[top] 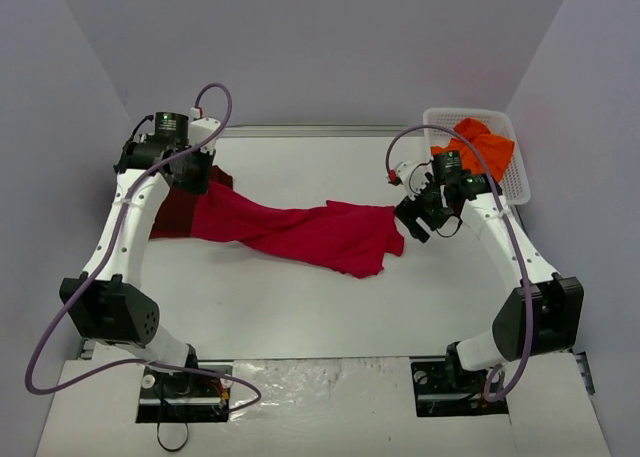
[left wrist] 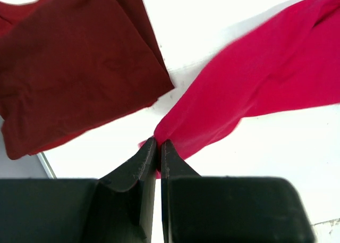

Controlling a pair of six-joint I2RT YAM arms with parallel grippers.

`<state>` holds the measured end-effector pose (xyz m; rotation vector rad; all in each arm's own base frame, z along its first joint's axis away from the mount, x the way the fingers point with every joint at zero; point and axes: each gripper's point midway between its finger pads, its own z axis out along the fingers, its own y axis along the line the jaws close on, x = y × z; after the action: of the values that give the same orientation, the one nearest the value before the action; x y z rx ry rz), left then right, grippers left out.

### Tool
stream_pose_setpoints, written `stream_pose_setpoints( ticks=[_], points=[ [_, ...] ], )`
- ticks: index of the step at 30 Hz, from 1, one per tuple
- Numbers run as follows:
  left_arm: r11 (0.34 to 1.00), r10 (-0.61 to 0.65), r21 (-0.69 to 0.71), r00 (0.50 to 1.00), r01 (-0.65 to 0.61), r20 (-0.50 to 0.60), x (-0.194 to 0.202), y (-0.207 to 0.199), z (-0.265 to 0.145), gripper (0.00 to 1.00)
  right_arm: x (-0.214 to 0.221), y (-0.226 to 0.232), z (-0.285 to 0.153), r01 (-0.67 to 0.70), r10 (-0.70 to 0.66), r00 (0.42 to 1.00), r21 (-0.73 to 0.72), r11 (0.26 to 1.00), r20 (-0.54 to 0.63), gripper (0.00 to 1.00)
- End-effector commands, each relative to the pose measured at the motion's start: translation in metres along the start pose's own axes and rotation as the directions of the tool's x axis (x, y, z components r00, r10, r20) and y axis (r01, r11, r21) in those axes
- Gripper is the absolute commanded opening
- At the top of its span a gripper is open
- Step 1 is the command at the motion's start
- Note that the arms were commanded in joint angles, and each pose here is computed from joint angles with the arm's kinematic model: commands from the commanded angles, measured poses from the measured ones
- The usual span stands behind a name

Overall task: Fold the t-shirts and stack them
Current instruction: Flatten out the tshirt

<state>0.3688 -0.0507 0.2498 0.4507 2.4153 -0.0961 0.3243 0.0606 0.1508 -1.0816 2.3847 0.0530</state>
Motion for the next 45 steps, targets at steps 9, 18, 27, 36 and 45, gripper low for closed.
stream_pose_setpoints(
  ticks=[9,18,27,36,45],
  points=[
    [1.0,0.0,0.027,1.0,0.0,-0.006,0.009,-0.005,0.001,0.02,-0.016,-0.02,0.015,-0.07,0.07,0.998,-0.002,0.998,-0.001,0.62],
    [0.999,-0.024,0.038,1.0,0.024,-0.015,0.013,-0.007,0.01,0.02,-0.066,-0.012,0.068,-0.139,0.157,0.987,-0.284,0.949,0.042,0.39],
    [0.999,-0.028,0.033,0.999,0.029,-0.036,0.022,-0.007,0.017,0.02,-0.051,0.009,0.108,-0.17,0.17,0.985,-0.421,0.891,-0.039,0.45],
    [0.999,-0.028,0.032,0.999,0.029,-0.037,0.025,-0.007,0.019,0.02,-0.029,0.018,0.132,-0.196,0.164,0.98,-0.458,0.867,-0.109,0.47],
    [0.999,-0.027,0.033,0.999,0.029,-0.035,0.027,-0.008,0.02,0.02,-0.034,0.014,0.138,-0.178,0.147,0.984,-0.451,0.874,-0.103,0.0]
  ],
)
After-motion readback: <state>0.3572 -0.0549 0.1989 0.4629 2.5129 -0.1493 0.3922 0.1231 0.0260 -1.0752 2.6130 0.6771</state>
